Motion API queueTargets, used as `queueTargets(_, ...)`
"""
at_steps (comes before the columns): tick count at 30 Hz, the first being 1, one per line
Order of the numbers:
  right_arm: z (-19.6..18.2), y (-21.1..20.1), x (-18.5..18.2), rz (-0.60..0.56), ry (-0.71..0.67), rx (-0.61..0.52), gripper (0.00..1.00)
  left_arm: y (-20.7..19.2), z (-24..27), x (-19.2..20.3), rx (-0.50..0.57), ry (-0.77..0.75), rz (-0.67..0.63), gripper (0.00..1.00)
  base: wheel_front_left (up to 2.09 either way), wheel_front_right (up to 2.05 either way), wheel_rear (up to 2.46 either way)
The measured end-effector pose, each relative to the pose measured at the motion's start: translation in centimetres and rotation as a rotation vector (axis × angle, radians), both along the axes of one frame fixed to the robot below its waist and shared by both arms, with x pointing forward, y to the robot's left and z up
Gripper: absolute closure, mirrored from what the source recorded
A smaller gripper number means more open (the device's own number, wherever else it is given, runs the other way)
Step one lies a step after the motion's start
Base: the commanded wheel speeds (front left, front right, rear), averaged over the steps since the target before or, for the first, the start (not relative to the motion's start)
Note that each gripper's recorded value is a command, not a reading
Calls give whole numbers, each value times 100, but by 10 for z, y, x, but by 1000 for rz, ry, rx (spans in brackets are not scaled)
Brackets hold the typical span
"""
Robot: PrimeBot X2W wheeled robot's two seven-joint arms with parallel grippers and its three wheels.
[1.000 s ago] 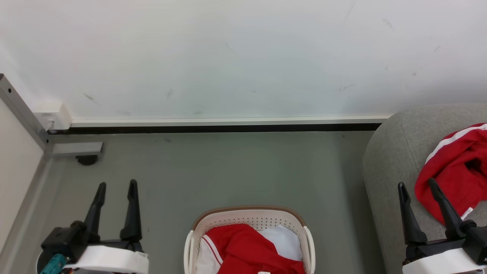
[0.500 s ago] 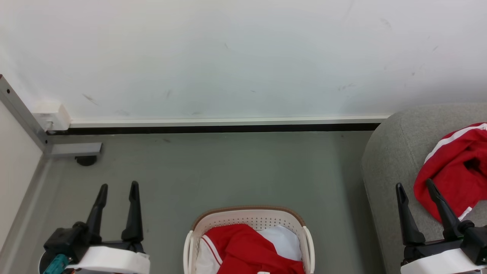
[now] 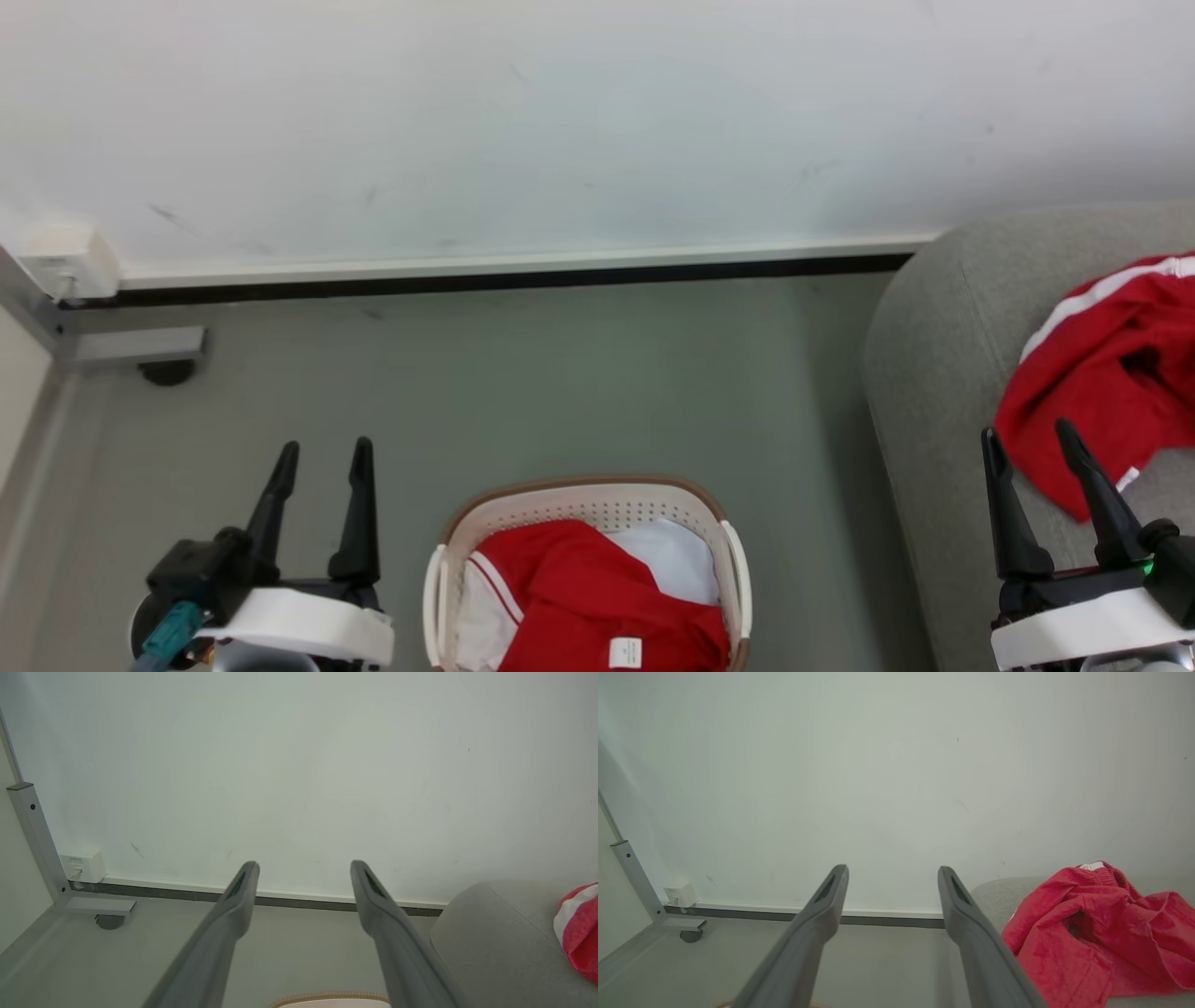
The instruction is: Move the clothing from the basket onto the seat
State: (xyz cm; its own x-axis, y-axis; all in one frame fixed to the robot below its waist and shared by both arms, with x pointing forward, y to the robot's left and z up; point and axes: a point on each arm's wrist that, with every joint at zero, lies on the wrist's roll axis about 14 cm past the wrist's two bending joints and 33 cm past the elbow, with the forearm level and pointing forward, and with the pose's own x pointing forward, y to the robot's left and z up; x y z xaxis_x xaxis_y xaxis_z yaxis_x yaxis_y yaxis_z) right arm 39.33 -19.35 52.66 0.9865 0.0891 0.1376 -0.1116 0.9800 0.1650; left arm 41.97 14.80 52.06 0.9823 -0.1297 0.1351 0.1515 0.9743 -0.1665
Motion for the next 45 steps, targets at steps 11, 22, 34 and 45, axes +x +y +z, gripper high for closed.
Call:
queueTargets(11, 4, -30, -1, -98, -10, 14, 0, -57, -70, 20, 72, 204, -190, 0, 0, 0, 0)
queueTargets(22, -5, -44, 15, -158, 5, 7, 0, -97, -147, 42, 135, 459, -347, 0, 0, 0, 0)
queueTargets(34, -22, -53, 62, -196, 12, -18, 0, -125, -269, 35, 341, 825, -562, 0, 0, 0, 0)
queueTargets(45, -46, -53, 85, -186, 46, -74, 0, -126, -355, 34, 437, 1073, -636, 0, 0, 0, 0)
